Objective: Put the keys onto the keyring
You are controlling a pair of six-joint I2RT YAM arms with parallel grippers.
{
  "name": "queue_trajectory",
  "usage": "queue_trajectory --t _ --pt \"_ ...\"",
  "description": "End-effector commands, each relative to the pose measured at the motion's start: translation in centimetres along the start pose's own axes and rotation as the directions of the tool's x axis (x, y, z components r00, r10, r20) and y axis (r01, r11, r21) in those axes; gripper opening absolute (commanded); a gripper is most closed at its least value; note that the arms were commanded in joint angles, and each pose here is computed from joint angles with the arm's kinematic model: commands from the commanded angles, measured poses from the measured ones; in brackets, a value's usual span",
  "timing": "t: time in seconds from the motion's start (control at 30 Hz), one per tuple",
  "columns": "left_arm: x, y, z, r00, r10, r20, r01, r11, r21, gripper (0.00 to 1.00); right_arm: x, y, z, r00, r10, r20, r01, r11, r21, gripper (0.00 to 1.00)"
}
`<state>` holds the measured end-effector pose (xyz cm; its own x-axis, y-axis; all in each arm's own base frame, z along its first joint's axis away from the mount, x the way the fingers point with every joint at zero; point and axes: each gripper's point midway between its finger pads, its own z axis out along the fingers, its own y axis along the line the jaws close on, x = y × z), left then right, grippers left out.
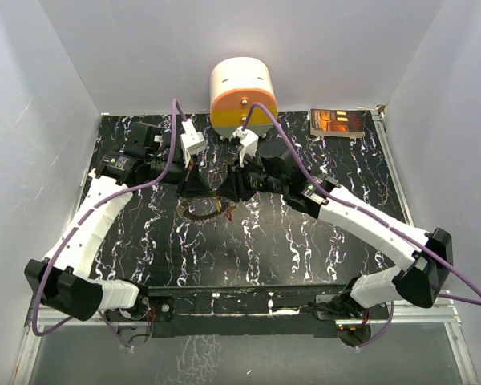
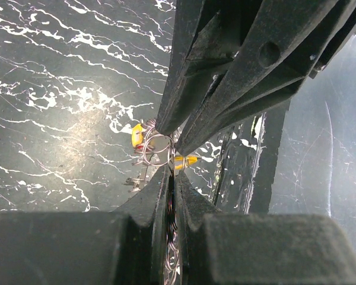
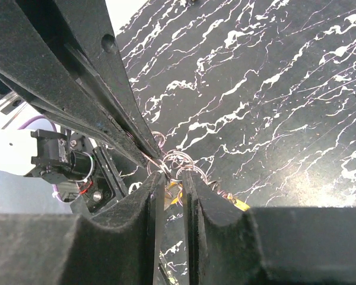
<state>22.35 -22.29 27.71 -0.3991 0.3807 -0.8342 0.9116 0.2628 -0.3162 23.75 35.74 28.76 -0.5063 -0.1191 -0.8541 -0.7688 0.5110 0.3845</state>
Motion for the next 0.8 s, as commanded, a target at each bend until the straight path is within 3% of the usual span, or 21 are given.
queue_trajectory --t 0.0,0.77 --pt "-2.1 -1.6 -0.8 0.995 0.072 0.066 -0.075 0.996 0.042 0.0 -4.1 2.5 -0.7 0.992 -0.034 0.119 0.044 0.995 -0.084 0.22" --pt "-2.1 -1.2 -0.6 0.996 0.069 0.061 -0.071 0.997 0.031 0.0 -3.1 4.4 -0.7 0.995 0.028 0.096 -0.008 0.98 -0.197 0.2"
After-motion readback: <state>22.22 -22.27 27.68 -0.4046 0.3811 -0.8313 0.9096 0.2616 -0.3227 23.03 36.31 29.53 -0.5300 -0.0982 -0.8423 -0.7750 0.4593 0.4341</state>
